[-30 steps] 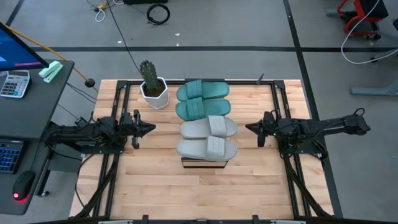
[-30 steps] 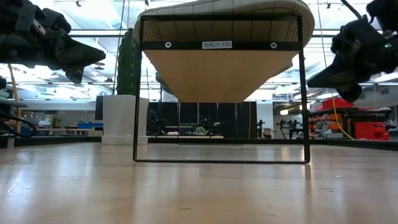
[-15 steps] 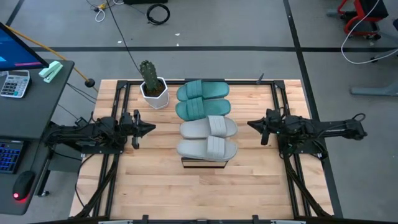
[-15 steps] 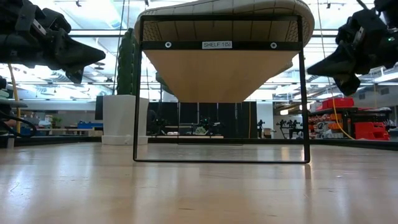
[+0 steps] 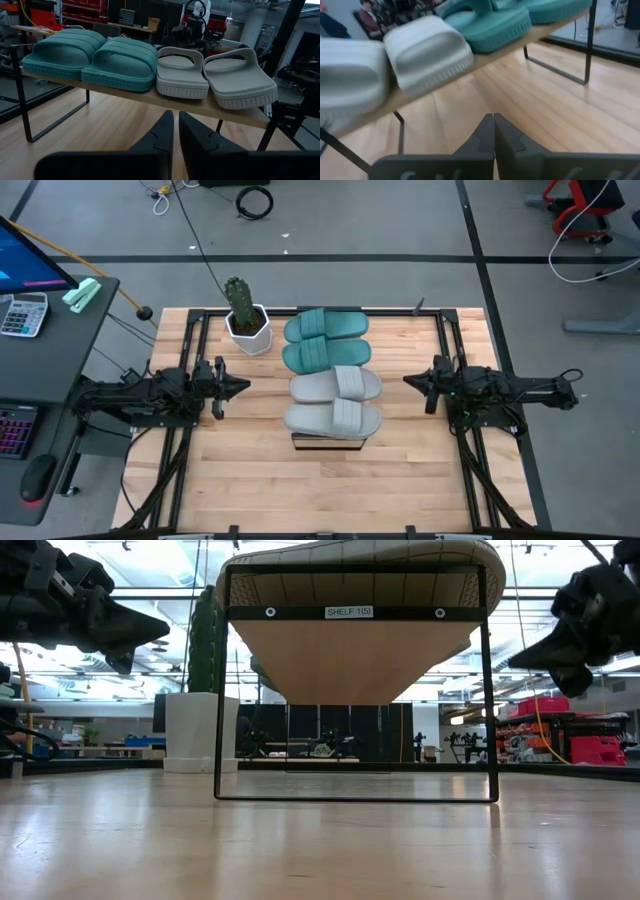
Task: Pick and place slides into the shelf
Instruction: Return to Home Position
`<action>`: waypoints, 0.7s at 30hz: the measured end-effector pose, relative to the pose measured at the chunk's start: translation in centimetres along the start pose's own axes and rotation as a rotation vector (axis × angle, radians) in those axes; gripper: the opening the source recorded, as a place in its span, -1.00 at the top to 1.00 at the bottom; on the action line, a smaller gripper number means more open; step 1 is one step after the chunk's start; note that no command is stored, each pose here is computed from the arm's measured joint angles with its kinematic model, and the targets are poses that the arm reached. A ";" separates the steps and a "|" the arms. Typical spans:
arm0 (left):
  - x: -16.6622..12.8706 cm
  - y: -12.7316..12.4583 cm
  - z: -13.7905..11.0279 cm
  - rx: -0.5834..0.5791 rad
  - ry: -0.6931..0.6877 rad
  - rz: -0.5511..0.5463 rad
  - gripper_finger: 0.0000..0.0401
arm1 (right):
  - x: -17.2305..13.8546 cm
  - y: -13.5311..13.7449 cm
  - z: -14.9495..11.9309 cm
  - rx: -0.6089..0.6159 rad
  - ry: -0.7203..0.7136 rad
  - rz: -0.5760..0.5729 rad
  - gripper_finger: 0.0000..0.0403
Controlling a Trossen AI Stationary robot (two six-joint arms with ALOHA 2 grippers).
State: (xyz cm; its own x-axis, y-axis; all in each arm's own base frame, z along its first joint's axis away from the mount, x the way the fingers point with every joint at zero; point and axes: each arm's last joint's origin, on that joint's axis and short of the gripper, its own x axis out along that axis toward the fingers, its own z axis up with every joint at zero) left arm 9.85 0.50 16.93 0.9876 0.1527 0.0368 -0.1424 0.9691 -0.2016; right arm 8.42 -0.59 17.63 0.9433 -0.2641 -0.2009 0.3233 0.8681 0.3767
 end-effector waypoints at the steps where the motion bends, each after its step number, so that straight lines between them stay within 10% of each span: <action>1: 0.0 0.0 0.0 0.000 0.000 0.000 0.84 | 0.0 -0.1 -0.2 -0.007 0.019 -0.009 1.00; 21: 0.0 0.0 0.0 0.000 0.000 0.000 0.80 | 0.3 0.1 -0.1 -0.278 -0.029 0.028 1.00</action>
State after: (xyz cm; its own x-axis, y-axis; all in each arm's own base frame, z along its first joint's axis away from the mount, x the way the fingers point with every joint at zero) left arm 9.85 0.51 16.93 0.9876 0.1529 0.0368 -0.1425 0.9691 -0.2013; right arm 8.69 -0.53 17.47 0.9548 -0.2465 -0.1663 0.2674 0.9563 0.1180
